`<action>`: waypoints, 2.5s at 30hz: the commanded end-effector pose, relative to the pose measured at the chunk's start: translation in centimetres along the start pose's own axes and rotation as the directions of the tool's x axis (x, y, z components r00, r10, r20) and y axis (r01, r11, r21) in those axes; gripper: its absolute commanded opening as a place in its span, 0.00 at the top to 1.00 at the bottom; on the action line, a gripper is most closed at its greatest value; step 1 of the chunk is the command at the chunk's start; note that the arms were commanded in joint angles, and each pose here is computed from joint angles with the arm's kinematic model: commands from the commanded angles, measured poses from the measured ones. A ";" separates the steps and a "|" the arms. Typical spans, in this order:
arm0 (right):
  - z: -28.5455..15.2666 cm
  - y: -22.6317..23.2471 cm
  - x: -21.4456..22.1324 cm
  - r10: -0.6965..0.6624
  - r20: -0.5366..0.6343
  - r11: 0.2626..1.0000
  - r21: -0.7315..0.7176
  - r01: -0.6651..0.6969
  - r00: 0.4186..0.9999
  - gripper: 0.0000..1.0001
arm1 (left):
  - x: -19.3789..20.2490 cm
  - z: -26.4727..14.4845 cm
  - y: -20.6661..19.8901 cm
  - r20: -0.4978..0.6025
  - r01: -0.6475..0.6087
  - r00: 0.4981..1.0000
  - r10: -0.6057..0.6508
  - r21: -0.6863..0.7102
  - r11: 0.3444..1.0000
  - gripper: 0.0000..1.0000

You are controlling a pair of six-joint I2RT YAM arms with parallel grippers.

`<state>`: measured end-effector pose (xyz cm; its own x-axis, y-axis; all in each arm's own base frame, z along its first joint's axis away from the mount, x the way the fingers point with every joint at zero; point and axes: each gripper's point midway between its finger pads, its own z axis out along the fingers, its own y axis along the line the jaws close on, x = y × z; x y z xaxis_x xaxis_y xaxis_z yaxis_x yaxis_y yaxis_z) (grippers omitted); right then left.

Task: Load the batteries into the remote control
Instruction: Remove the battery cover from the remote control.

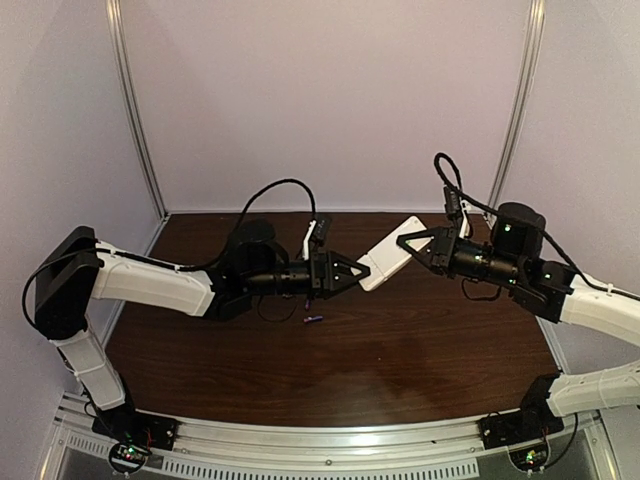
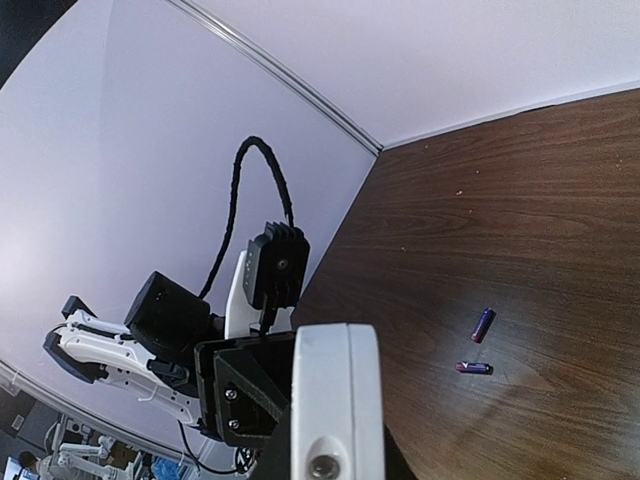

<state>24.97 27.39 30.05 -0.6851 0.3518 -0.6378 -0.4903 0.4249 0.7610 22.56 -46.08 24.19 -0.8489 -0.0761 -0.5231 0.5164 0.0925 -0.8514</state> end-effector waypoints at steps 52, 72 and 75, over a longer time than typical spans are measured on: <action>-1.8 -1.9 -3.7 -0.096 0.103 0.985 0.154 0.080 0.990 1.00 | -0.6 -1.0 -1.6 0.041 -0.011 0.999 0.006 0.134 0.991 1.00; -3.3 -5.5 -3.7 -0.051 0.077 0.984 0.173 0.037 0.996 1.00 | -4.0 -12.8 8.4 0.250 0.078 0.968 -0.020 -0.223 0.972 1.00; -3.4 -6.8 -3.0 -0.042 0.059 0.976 0.214 0.029 0.997 1.00 | -3.8 -15.1 10.9 0.253 0.095 0.967 -0.002 -0.357 0.929 1.00</action>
<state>29.00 20.76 28.16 -0.6181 0.4035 -0.6746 -0.3812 0.5967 0.7062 28.93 -32.48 20.09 -0.8163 -0.3333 -0.4718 0.4005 0.2620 -0.8780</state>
